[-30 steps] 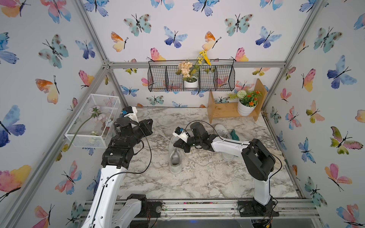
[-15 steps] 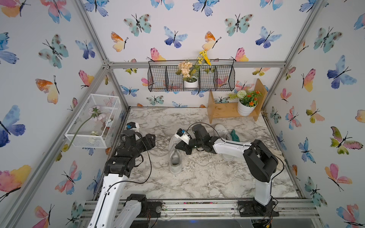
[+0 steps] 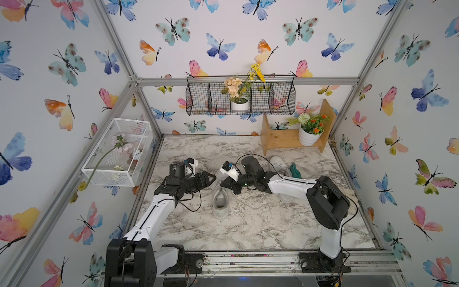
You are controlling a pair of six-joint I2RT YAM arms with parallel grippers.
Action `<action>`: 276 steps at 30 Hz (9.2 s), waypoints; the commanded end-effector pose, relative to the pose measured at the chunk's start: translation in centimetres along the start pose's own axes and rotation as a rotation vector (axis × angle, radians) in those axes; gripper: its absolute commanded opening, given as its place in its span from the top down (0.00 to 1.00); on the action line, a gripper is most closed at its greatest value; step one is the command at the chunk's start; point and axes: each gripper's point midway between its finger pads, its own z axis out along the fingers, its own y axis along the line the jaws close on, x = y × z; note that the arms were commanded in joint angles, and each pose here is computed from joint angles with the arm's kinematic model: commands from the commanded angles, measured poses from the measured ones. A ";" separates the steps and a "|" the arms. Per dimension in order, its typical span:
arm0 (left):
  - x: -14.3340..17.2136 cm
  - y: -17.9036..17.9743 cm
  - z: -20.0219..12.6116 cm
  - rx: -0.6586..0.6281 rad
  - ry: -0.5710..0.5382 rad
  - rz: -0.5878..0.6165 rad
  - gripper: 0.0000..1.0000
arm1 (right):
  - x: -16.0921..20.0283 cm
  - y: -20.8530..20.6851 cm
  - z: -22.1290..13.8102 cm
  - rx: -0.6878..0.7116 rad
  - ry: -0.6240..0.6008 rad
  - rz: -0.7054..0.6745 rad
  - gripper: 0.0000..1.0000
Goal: Tie the shoes
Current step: Wrap the shoelace around the shoelace.
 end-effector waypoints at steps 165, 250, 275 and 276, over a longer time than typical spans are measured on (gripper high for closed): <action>1.0 -5.4 1.7 0.156 -0.002 0.240 1.00 | -2.9 -0.8 -2.1 -0.127 -0.172 -0.119 0.33; -7.8 1.5 -10.8 -0.581 -0.297 0.217 1.00 | -3.4 -2.1 -2.9 0.103 -0.095 0.048 0.98; 5.8 -15.0 -12.8 0.072 -0.077 0.555 1.00 | -4.5 -2.2 -2.3 0.071 -0.077 0.123 0.98; 6.2 -15.3 -12.3 0.085 -0.062 0.561 1.00 | -4.6 -2.3 -2.3 0.073 -0.076 0.124 0.98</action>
